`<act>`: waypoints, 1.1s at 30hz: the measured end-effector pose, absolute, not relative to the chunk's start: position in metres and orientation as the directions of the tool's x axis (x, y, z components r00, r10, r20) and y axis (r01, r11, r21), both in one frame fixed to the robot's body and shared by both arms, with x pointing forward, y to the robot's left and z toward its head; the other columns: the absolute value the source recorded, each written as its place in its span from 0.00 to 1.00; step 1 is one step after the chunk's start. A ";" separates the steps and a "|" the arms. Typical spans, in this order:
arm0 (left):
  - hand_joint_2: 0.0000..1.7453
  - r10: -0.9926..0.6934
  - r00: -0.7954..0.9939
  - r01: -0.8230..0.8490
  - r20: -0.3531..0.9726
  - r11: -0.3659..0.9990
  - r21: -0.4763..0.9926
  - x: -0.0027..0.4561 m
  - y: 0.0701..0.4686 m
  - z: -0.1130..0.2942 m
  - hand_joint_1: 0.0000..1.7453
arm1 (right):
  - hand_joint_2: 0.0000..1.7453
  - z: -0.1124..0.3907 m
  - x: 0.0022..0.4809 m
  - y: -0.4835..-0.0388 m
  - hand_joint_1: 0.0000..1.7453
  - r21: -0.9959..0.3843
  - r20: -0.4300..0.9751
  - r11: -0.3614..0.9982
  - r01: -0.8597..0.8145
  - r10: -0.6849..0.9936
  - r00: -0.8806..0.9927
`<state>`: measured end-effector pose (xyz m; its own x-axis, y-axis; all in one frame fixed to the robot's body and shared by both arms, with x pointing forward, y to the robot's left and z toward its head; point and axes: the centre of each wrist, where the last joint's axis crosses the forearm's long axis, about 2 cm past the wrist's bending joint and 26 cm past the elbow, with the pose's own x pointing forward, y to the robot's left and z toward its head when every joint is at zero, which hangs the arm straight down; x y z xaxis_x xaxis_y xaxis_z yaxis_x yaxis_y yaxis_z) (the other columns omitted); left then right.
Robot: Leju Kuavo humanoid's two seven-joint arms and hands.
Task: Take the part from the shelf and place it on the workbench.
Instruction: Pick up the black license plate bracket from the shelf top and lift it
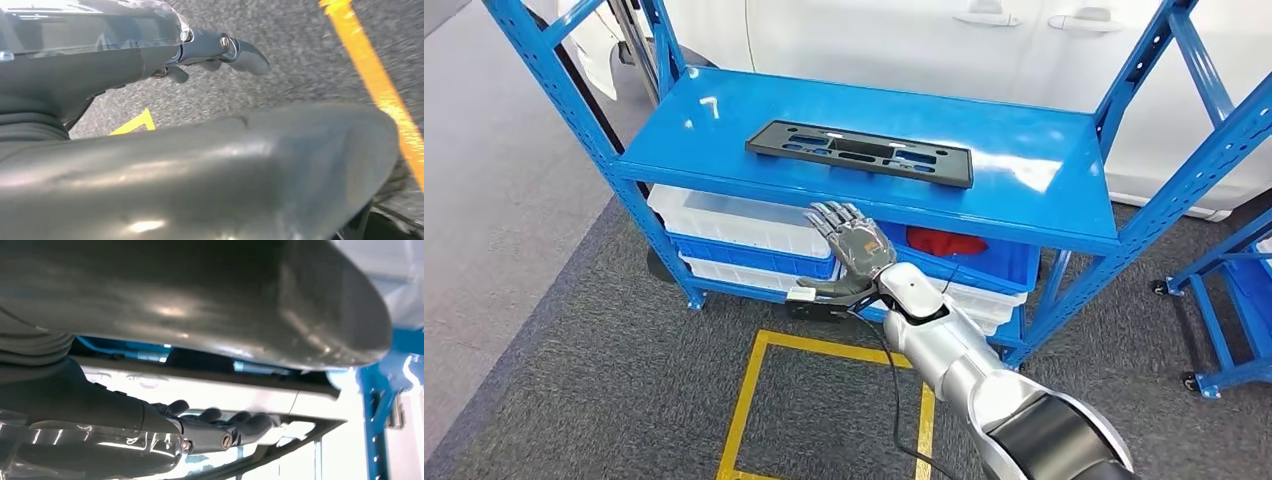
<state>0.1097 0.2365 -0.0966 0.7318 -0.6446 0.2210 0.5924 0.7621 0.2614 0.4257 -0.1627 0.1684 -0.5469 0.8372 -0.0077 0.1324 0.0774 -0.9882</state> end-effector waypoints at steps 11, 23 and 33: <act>0.00 -0.646 0.732 0.596 0.217 0.761 0.257 0.107 0.239 -0.097 0.00 | 0.00 0.180 0.434 -0.174 0.00 -0.982 -0.036 0.067 0.179 0.856 -0.516; 0.00 -0.642 0.733 0.593 0.224 0.765 0.252 0.108 0.239 -0.097 0.00 | 0.00 0.196 0.449 -0.207 0.00 -0.976 -0.110 -0.010 0.219 0.887 -0.448; 0.00 -0.631 0.744 0.581 0.221 0.774 0.252 0.109 0.240 -0.097 0.00 | 0.00 0.202 0.456 -0.225 0.00 -0.972 -0.143 -0.050 0.229 0.900 -0.411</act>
<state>0.1086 0.2396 -0.0972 0.7436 -0.6309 0.2214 0.5813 0.7737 0.2520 0.4560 -0.2251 0.2024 -0.4111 0.9003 -0.1427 0.2287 -0.0497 -0.9722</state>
